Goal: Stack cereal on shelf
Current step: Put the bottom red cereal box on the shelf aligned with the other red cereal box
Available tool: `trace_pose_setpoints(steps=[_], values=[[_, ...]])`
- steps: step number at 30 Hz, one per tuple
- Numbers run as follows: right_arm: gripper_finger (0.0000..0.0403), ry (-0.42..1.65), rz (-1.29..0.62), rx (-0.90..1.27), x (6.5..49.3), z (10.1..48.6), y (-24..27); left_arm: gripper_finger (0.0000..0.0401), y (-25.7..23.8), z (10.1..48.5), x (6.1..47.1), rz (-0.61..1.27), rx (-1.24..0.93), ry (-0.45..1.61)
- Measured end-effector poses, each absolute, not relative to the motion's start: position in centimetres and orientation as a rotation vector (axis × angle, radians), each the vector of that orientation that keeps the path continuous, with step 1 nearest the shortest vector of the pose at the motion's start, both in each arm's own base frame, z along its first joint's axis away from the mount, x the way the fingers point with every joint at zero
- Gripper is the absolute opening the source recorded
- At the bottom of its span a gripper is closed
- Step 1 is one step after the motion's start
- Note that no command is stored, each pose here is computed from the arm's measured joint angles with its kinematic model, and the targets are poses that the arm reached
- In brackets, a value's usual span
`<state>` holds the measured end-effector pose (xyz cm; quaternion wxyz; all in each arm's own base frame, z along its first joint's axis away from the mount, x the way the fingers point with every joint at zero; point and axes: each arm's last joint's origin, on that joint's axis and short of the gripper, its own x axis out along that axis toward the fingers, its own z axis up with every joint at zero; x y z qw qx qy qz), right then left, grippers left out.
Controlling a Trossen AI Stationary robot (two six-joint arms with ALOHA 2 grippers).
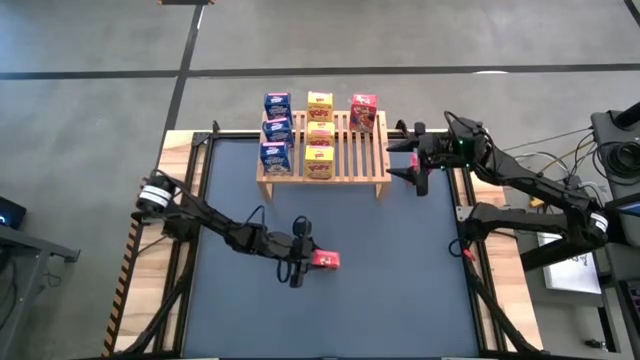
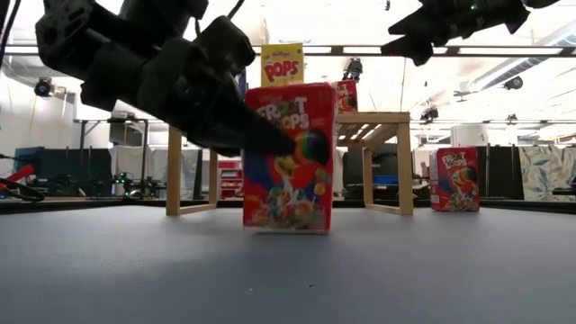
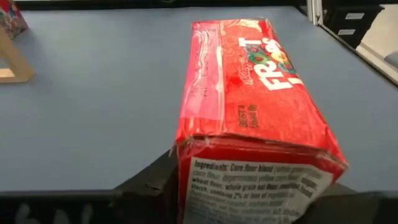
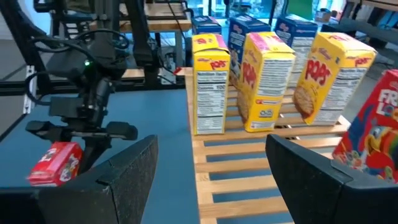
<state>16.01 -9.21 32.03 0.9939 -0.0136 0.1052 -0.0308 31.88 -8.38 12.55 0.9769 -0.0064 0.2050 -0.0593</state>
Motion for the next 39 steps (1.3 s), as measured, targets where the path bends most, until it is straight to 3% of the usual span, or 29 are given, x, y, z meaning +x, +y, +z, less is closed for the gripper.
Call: trace_pose_setpoints(steps=[4, 16, 21, 25, 34, 39], values=[[0.0286, 0.206, -0.026, -0.034, 16.3, 32.1, -8.6, 0.0137, -8.3, 13.5, 31.7, -0.118, -0.028, 0.397], [0.0286, 0.151, 0.129, -0.132, 17.6, 32.7, -5.1, 0.0167, -7.7, 20.2, 29.6, -0.101, -0.084, 0.271], [0.0286, 0.184, 0.027, -0.221, 18.2, 32.2, -3.5, 0.0168, -7.2, 22.1, 28.5, -0.017, -0.078, 0.234], [0.0286, 0.214, -0.033, -0.243, 18.6, 31.5, -2.3, 0.0168, -6.9, 23.2, 28.0, 0.016, -0.063, 0.199], [0.0286, 0.128, 0.115, -0.158, 19.9, 28.9, -0.3, 0.0168, -6.9, 24.6, 28.1, 0.022, -0.045, 0.148], [0.0286, 0.187, 0.119, -0.102, 21.2, 26.9, -0.2, 0.0168, -6.9, 25.2, 28.3, 0.029, -0.049, 0.13]])
